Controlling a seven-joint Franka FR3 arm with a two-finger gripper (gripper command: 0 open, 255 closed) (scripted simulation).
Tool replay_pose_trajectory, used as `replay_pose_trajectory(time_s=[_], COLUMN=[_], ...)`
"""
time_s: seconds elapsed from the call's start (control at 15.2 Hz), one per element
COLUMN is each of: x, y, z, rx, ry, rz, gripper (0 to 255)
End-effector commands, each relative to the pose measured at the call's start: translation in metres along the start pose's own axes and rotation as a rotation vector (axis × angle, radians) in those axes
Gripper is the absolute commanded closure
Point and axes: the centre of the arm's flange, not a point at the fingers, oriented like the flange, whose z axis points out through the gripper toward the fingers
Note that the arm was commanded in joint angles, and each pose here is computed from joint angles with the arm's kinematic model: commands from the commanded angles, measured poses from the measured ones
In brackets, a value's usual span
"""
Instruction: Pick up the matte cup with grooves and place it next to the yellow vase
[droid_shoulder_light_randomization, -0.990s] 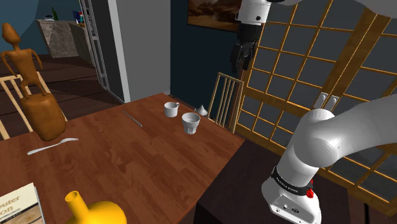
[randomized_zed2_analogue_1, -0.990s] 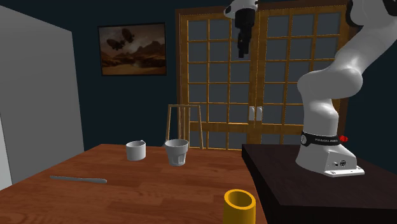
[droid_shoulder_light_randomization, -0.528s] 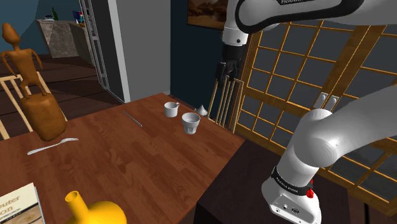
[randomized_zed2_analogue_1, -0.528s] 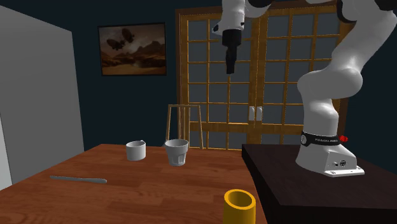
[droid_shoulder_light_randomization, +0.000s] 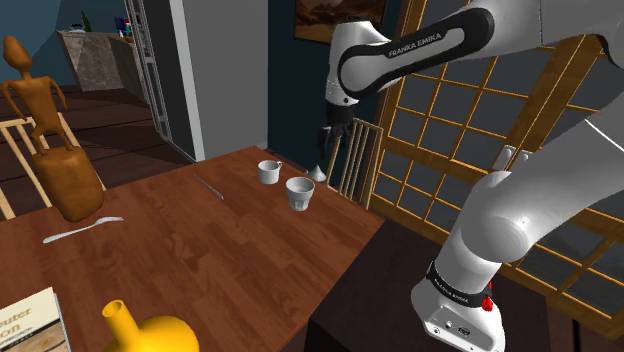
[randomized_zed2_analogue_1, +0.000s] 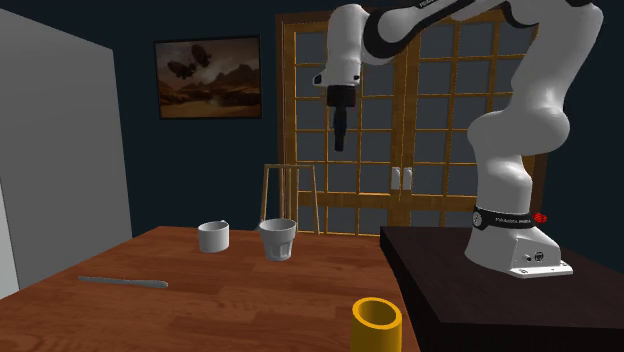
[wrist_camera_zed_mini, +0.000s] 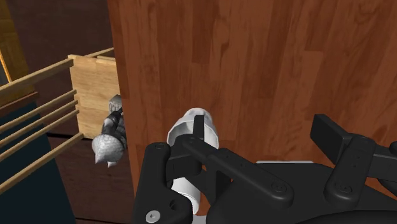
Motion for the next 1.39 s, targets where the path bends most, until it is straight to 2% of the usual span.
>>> replay_pose_trajectory(time_s=[0.0,1.32], x=[0.016,0.163], y=[-0.002,0.0], z=[0.021,0.236], rx=[-0.008,-0.089], ry=[0.007,0.05], rz=[0.0,0.004], gripper=[0,0])
